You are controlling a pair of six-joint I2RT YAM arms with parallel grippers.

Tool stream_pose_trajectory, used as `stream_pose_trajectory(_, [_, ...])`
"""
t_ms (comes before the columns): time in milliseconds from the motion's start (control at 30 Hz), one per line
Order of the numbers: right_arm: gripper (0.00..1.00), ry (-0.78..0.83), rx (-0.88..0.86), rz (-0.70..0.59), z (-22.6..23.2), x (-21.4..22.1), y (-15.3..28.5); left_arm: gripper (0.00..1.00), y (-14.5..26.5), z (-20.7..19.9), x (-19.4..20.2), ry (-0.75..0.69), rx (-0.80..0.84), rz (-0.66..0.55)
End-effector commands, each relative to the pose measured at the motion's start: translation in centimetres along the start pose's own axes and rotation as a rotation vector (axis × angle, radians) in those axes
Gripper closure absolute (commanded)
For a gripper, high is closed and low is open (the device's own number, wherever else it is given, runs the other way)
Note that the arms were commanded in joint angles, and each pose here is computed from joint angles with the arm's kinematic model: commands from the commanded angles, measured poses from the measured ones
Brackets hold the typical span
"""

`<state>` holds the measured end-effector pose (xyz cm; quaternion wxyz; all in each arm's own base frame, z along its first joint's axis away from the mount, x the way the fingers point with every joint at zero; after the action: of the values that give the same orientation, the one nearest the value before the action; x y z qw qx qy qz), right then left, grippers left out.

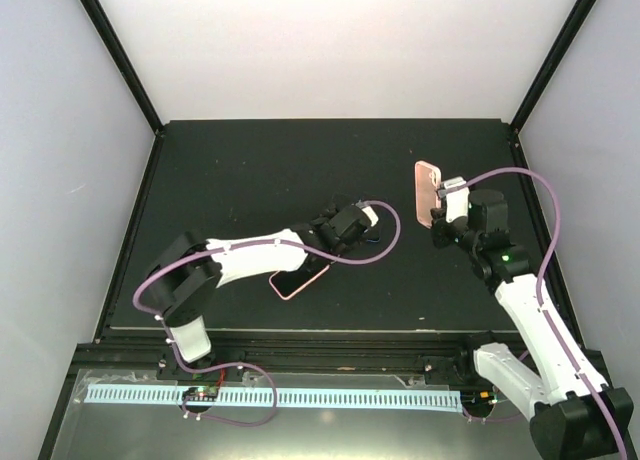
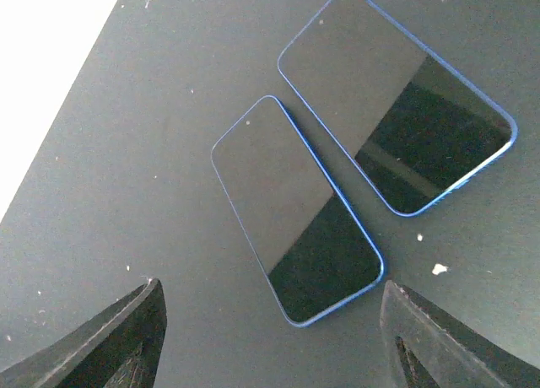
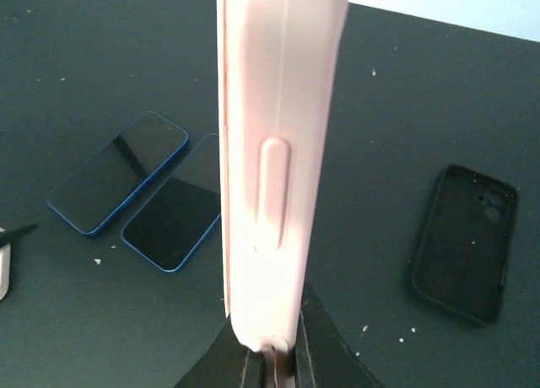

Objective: Take the phone out of the phone case
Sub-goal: Place the phone at the center of the board, then place the phone case at the center of the board.

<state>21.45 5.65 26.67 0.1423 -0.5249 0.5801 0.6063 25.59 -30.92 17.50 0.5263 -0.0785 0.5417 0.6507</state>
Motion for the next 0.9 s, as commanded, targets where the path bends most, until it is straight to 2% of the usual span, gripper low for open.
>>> stream_pose_trajectory(0, [0.99, 0.019, 0.044, 0.007, -1.4, -1.2, -0.3, 0.28, 3.6, 1.9, -0.2, 0.159, 0.115, 0.017])
stream_pose_trajectory(200, [0.99, -0.052, -0.127, 0.163, -3.7, -1.2, -3.4, 0.30, 8.2, 3.0, 2.8, 0.314, 0.386, 0.012])
stream_pose_trajectory(400, [0.99, -0.180, -0.316, 0.339, -6.4, -0.2, -8.0, 0.33, 10.6, 3.4, 5.7, 0.431, 0.538, 0.029])
stream_pose_trajectory(500, [0.99, -0.217, -0.368, 0.412, -7.4, -0.1, -10.2, 0.33, 11.4, 3.9, 7.2, 0.504, 0.573, -0.016])
stream_pose_trajectory(667, [0.99, -0.302, -0.372, 0.456, -9.1, 1.0, -13.4, 0.30, 12.5, 4.8, 8.8, 0.563, 0.578, -0.118])
stream_pose_trajectory(867, [0.98, -0.358, -0.346, 0.496, -10.3, 2.9, -16.5, 0.27, 13.3, 6.6, 10.2, 0.633, 0.457, -0.197])
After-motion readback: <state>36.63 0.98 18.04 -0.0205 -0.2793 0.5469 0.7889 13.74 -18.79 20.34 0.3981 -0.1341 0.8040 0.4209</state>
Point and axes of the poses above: each gripper's point midway between its finger pads, its own y axis back along the fingers, its own z axis along the line the jaws close on, x = y × z, the point moved 10 cm from there along y, back along the fingers, and after that the axes turned 15 degrees about y, right-handed, at the moved point
